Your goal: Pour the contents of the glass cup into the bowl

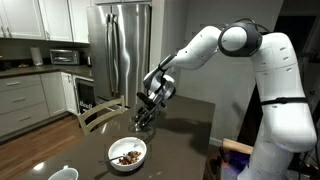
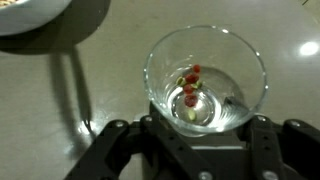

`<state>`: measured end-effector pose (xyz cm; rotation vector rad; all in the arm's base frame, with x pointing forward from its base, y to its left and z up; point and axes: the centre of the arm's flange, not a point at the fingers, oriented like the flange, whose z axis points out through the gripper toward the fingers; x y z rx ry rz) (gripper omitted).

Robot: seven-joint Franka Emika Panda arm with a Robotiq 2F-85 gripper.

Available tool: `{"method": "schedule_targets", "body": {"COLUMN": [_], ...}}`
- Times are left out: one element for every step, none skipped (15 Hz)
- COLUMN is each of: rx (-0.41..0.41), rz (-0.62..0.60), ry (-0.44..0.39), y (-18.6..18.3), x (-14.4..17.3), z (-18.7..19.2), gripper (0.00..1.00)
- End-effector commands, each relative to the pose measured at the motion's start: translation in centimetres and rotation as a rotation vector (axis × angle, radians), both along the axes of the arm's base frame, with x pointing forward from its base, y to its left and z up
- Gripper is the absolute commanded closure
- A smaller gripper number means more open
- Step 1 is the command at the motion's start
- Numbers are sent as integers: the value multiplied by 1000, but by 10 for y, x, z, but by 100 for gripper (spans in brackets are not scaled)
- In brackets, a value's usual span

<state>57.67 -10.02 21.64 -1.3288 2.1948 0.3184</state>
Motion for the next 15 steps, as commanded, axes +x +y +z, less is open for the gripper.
{"method": "schedule_targets", "body": {"rx": [90, 103, 117, 129, 141, 154, 166, 177, 186, 194, 198, 198, 198, 198, 195], "rz": [-9, -12, -12, -14, -14, -13, -11, -11, -11, -11, -9, -8, -7, -7, -8], "ry": [-35, -36, -37, -35, -33, -28, -24, -21, -17, -16, -15, -13, -13, -13, -13], "y": [-13, -14, -15, -15, -15, -15, -15, -15, -15, -15, -15, -14, -14, -14, -14], "x": [0, -2, -2, -3, -3, -4, -4, -5, -5, -5, -5, -4, -4, -4, -4], "z": [-8, -10, -13, -16, -19, -23, -26, -28, -30, -30, -30, -30, -30, -30, -29], "gripper": [58, 58, 58, 58, 58, 58, 58, 58, 58, 58, 58, 58, 58, 58, 58]}}
